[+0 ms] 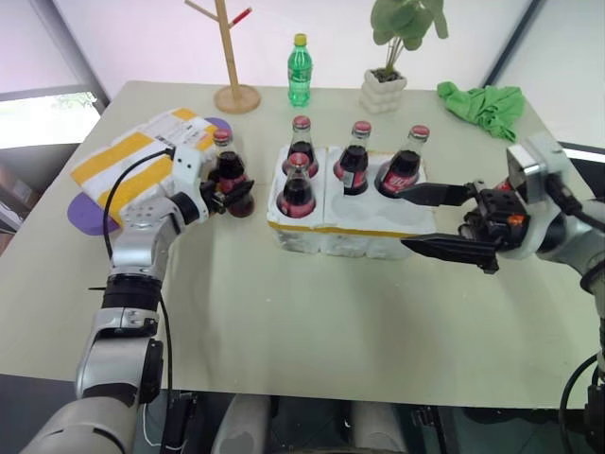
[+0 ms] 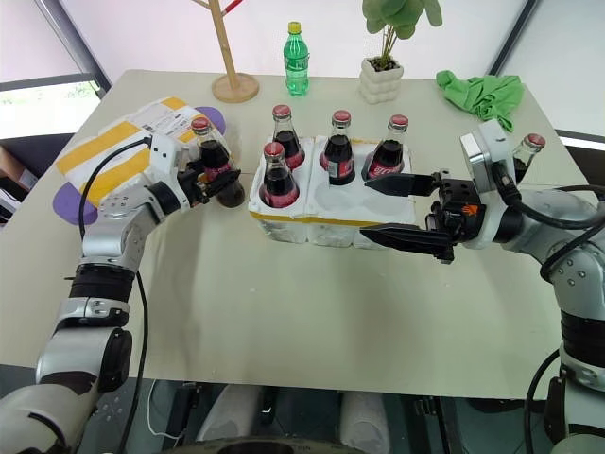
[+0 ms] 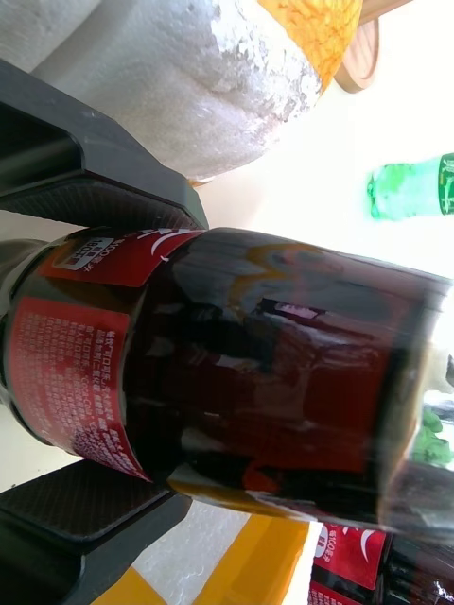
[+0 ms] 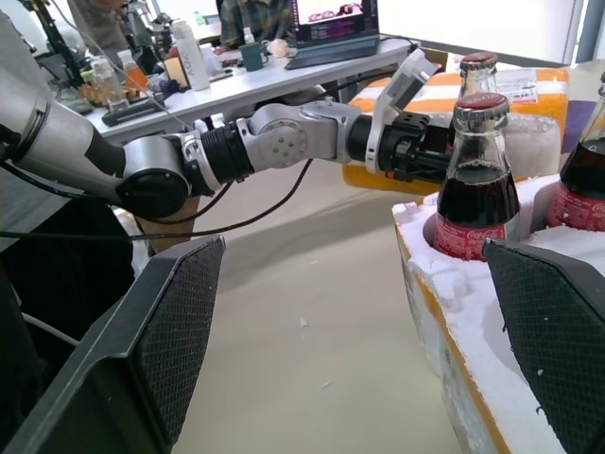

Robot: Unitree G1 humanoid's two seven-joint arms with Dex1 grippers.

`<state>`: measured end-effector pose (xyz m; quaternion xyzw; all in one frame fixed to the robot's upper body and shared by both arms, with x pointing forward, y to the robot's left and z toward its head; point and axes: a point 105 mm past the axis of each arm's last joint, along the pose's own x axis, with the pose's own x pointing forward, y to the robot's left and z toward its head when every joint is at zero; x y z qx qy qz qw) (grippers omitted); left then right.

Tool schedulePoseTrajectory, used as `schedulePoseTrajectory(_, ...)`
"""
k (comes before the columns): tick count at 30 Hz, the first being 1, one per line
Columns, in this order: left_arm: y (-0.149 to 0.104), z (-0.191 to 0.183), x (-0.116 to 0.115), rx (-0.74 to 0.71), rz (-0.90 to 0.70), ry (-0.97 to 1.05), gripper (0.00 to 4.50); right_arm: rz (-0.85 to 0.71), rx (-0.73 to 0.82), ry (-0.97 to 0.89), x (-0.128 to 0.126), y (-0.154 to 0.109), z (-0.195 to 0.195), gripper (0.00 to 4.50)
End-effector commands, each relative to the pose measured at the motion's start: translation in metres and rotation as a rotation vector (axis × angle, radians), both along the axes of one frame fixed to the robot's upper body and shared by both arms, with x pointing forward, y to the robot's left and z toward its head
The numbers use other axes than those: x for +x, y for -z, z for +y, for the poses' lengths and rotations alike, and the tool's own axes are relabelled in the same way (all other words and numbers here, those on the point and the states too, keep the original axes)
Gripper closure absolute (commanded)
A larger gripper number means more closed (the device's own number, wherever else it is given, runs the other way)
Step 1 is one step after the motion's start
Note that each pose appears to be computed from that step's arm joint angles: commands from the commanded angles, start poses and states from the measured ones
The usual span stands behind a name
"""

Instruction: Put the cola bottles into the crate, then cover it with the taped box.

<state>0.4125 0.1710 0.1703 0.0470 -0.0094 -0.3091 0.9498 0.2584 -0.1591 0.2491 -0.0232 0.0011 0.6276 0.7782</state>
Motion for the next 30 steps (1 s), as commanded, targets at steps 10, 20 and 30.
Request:
schedulePoseTrajectory(10, -0.048, 0.024, -0.04, 0.017, -0.132, -0.008, 1.79, -0.058, -0.027, 0.007, -0.001, -0.008, -0.007, 0.0)
schedulePoseTrajectory(20, -0.099, -0.012, -0.151, 0.083, -0.1, 0.385, 1.79, -0.053, -0.105, 0.094, 0.004, 0.001, -0.04, 0.0)
schedulePoseTrajectory(30, -0.136, -0.069, -0.15, 0.079, -0.148, 0.63, 1.79, -0.057, -0.136, 0.152, 0.009, 0.008, -0.055, 0.0)
